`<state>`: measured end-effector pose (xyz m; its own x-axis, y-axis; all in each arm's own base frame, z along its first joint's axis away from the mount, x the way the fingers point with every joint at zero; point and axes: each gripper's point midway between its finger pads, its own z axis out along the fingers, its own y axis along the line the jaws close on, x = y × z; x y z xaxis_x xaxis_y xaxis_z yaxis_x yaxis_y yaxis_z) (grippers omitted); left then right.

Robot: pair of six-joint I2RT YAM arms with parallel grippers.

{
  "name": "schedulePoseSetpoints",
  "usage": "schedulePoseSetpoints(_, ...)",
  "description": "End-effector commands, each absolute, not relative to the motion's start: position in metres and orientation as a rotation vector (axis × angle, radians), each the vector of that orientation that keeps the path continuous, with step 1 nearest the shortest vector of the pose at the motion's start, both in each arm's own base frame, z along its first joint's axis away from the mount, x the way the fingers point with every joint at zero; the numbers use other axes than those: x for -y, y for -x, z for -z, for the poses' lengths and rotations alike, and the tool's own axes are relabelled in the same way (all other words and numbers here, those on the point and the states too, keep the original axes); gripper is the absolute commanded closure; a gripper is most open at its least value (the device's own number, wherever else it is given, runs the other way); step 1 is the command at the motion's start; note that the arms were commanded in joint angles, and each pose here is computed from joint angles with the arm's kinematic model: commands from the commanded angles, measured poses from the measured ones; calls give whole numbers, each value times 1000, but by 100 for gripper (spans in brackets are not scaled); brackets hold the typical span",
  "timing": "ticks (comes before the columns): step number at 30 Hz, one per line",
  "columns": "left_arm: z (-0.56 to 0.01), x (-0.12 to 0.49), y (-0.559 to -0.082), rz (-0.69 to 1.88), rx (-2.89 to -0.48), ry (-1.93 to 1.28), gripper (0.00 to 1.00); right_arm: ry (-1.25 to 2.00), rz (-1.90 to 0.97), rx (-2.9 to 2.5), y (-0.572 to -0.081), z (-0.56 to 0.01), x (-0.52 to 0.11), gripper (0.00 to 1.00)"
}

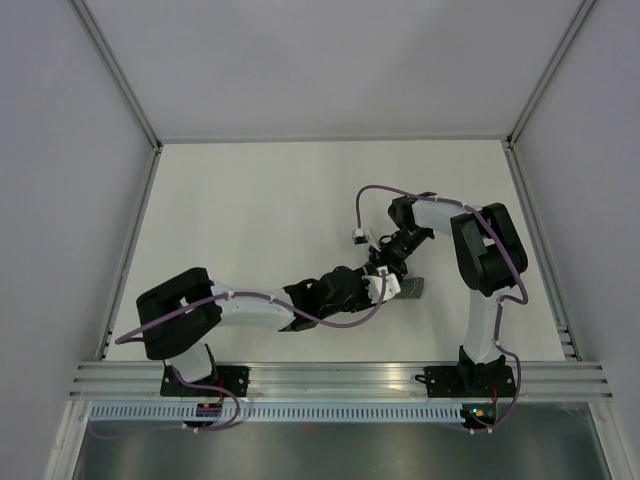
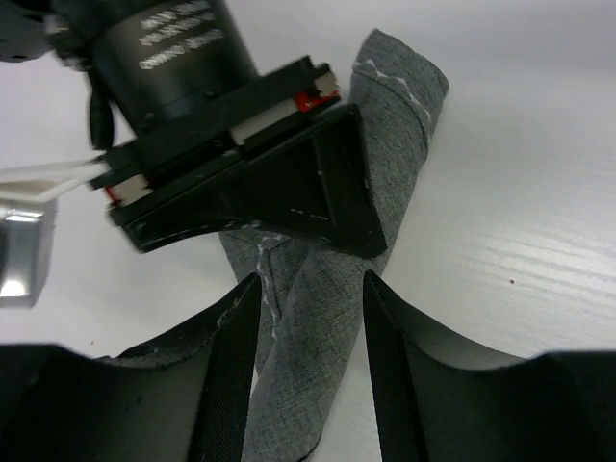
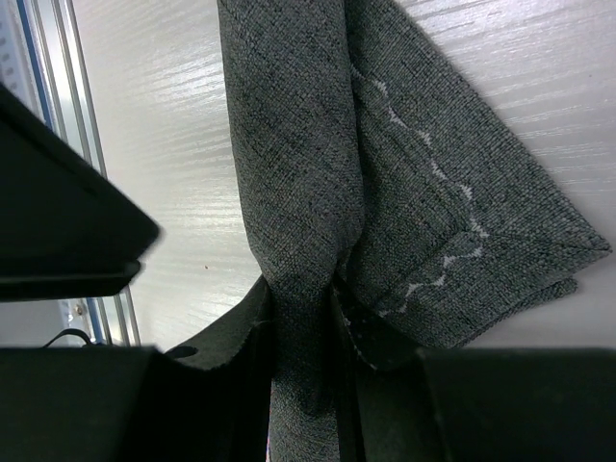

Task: Fold the napkin, place the utensils inside, and roll it up
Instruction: Roll the napkin at the center of the board.

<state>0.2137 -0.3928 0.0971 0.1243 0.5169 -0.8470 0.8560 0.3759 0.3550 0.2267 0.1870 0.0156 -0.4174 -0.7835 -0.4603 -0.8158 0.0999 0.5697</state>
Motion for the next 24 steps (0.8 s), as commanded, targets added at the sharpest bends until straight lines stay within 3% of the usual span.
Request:
schedulePoseSetpoints(1, -85, 406, -214, 290, -1465, -1435, 48, 1789, -1112, -2395, -227, 23, -162, 82)
schedulePoseSetpoints(8, -52, 412, -212, 268, -1480, -1532, 46, 1783, -1137, -2400, -227, 26, -162, 82)
schedulePoseSetpoints(10, -44, 411, -211, 259, -1485, -1555, 40, 1784, -1145, -2408, -227, 28, -161, 82)
schedulePoseSetpoints(17, -24, 405, -221, 165, -1510, -1573, 39, 1788, -1155, -2418, -225, 31, -160, 82)
schedulePoseSetpoints(20, -12, 399, -221, 164, -1543, -1591, 47, 1790, -1151, -2419, -226, 30, -159, 82)
schedulePoseSetpoints(23, -1, 393, -219, 192, -1603, -1596, 61, 1791, -1150, -2422, -225, 30, -159, 81)
schedulePoseSetpoints(24, 2, 392, -217, 207, -1629, -1588, 73, 1789, -1151, -2424, -225, 31, -159, 81)
